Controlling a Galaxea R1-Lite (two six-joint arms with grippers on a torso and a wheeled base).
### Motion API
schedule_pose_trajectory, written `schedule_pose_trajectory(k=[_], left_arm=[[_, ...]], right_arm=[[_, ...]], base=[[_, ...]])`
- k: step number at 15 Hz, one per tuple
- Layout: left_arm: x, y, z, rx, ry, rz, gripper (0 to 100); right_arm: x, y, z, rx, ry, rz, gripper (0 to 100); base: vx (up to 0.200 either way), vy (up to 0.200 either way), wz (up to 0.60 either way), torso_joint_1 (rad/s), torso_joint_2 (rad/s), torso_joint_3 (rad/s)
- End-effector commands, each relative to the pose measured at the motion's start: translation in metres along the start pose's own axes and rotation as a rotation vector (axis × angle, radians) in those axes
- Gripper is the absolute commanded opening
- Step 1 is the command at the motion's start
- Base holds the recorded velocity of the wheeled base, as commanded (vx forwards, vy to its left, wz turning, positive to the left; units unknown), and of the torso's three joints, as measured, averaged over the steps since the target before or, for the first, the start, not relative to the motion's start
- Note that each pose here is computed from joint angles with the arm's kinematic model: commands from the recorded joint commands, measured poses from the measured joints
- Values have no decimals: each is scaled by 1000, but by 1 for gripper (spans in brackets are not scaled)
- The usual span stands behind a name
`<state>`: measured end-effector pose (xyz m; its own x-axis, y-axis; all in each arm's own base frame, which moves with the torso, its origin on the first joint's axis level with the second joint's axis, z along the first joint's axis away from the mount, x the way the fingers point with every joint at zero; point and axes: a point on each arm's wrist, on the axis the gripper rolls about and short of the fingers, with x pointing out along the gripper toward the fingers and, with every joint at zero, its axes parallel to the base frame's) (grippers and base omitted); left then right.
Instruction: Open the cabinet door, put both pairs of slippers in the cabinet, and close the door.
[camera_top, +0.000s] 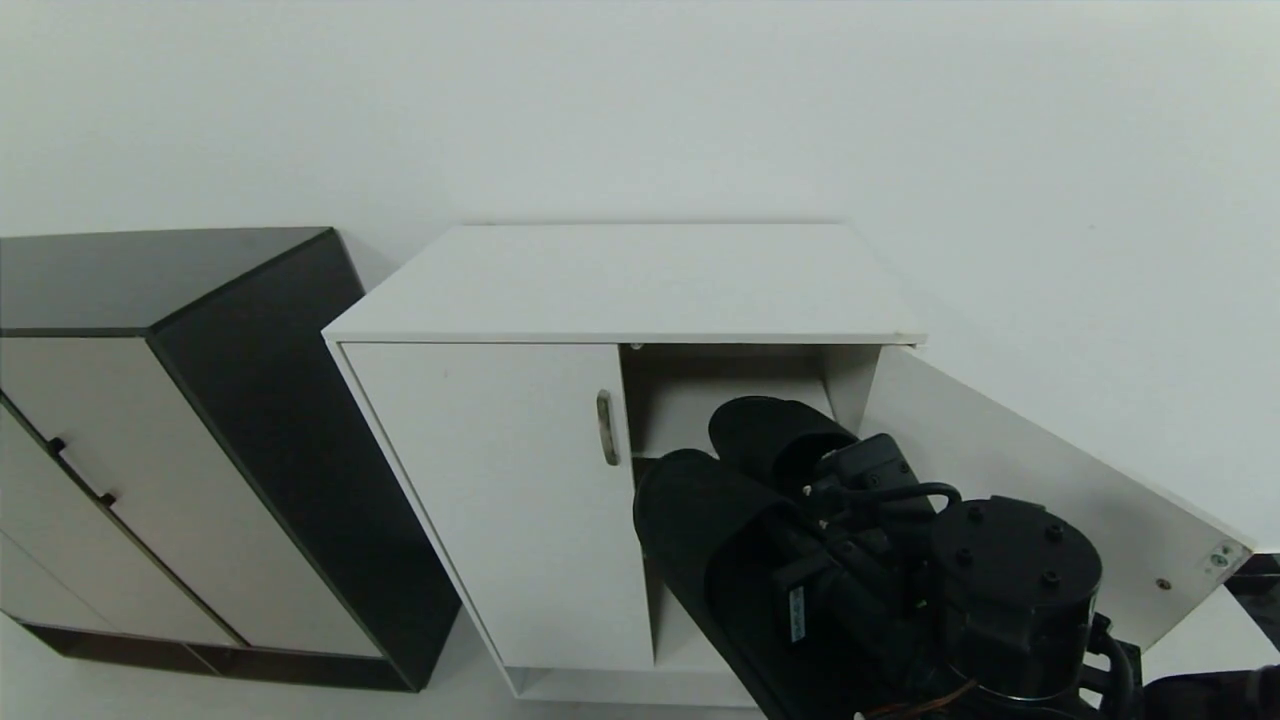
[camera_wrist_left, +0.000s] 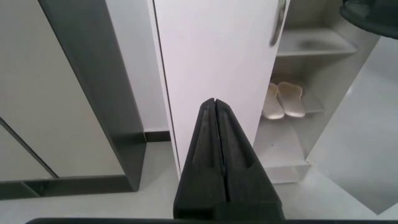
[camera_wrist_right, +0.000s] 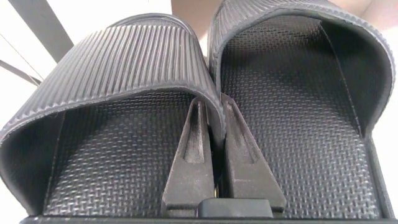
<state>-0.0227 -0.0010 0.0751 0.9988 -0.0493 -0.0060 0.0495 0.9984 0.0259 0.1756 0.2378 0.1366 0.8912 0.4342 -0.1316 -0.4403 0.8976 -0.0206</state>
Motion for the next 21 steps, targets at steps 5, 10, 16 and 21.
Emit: schedule_pose_trajectory(k=[5,10,16,21], left_arm=[[0,0,0,0,0,0,0],[0,0,0,0,0,0,0],[0,0,0,0,0,-1,0],[0,0,0,-2,0,0,0]], right_arm=[[1,0,-2,-2,5,0,0],[2,1,-4,-5,11,0,0],[4,1,-8,-12,26,-3,0],[6,-1,-13,-13,43,-10,0]], base=[[0,0,0,-175,492,314],[0,0,0,-140,473,328],[0,0,0,-85,453,365],[0,0,0,-16,278,257]])
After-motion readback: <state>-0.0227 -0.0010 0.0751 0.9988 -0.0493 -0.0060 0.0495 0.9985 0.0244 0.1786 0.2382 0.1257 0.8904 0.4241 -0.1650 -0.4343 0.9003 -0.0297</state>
